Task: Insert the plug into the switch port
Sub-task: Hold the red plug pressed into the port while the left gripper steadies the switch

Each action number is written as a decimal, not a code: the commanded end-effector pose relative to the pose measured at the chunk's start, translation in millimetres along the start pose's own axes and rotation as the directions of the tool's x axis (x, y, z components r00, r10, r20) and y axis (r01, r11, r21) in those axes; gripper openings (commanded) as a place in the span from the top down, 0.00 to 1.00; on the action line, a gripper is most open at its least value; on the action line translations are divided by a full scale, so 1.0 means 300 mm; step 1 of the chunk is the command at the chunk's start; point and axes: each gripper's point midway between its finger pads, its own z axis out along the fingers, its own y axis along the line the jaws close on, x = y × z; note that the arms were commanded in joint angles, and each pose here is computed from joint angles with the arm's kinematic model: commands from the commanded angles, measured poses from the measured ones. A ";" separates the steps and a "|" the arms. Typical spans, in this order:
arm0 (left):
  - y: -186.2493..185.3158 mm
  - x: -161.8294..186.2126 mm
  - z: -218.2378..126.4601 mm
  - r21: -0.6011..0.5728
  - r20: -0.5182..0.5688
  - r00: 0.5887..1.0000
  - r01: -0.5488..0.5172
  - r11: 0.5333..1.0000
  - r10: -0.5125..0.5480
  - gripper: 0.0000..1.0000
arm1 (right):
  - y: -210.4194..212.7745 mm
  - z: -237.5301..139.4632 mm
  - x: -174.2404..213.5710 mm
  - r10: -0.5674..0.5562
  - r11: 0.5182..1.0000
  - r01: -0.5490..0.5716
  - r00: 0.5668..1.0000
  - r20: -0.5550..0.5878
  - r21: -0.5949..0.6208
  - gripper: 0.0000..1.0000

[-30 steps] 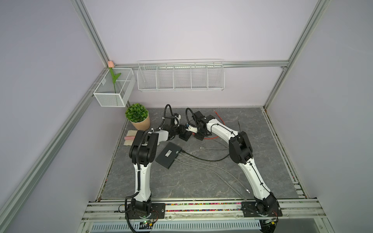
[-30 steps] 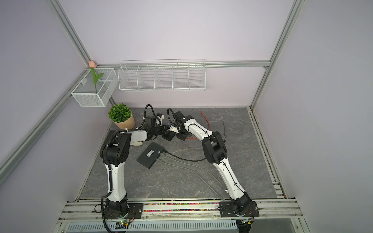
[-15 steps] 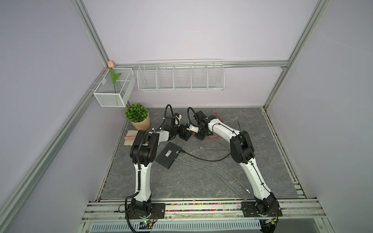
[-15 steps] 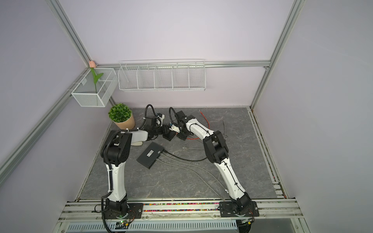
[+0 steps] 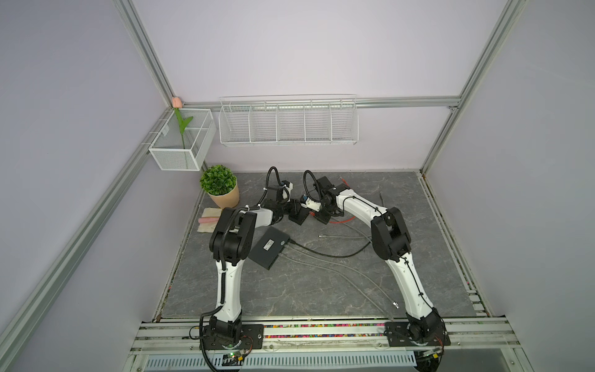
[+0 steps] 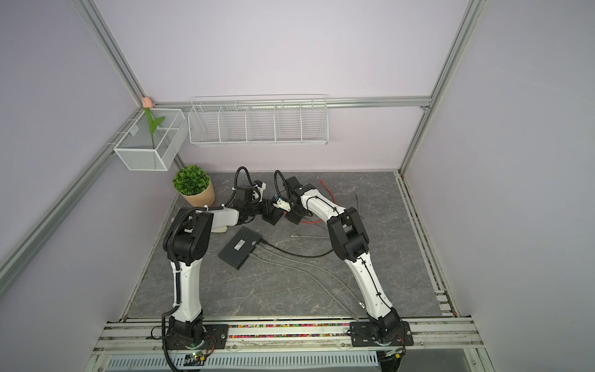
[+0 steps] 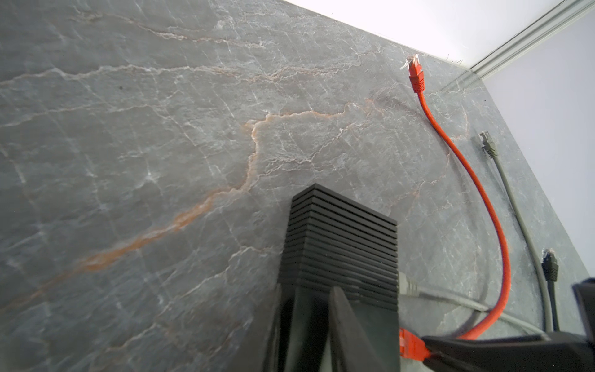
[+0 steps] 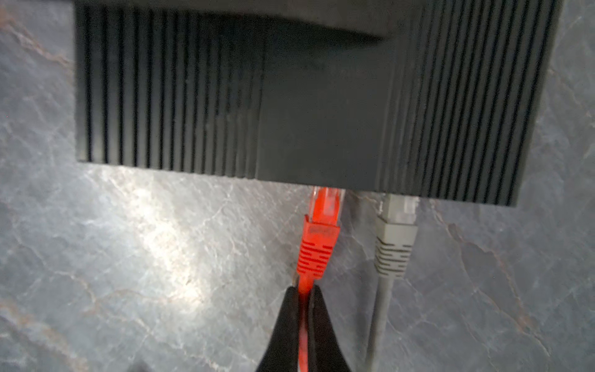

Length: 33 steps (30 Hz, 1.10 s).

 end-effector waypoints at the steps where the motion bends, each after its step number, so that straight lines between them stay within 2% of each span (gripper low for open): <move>1: -0.201 0.297 0.072 0.181 -0.271 0.962 0.025 0.983 0.026 0.74 | -0.013 -0.189 -0.315 -0.128 0.991 0.104 0.932 0.340 0.088 0.93; 14: -0.245 0.341 0.081 0.200 -0.303 0.950 -0.008 0.980 0.070 0.74 | -0.026 -0.209 -0.320 -0.141 0.988 0.110 0.929 0.342 0.109 0.93; 20: -0.248 0.353 0.086 0.199 -0.311 0.948 -0.007 0.980 0.070 0.75 | -0.022 -0.239 -0.330 -0.133 0.990 0.103 0.917 0.377 0.098 0.93; 26: -0.285 0.362 0.089 0.212 -0.318 0.943 -0.029 0.977 0.097 0.75 | -0.019 -0.189 -0.335 -0.108 0.994 0.087 0.916 0.386 0.071 0.93; 33: -0.294 0.407 0.102 0.211 -0.345 0.932 -0.037 0.977 0.110 0.75 | -0.020 -0.219 -0.349 -0.112 0.993 0.088 0.903 0.415 0.075 0.93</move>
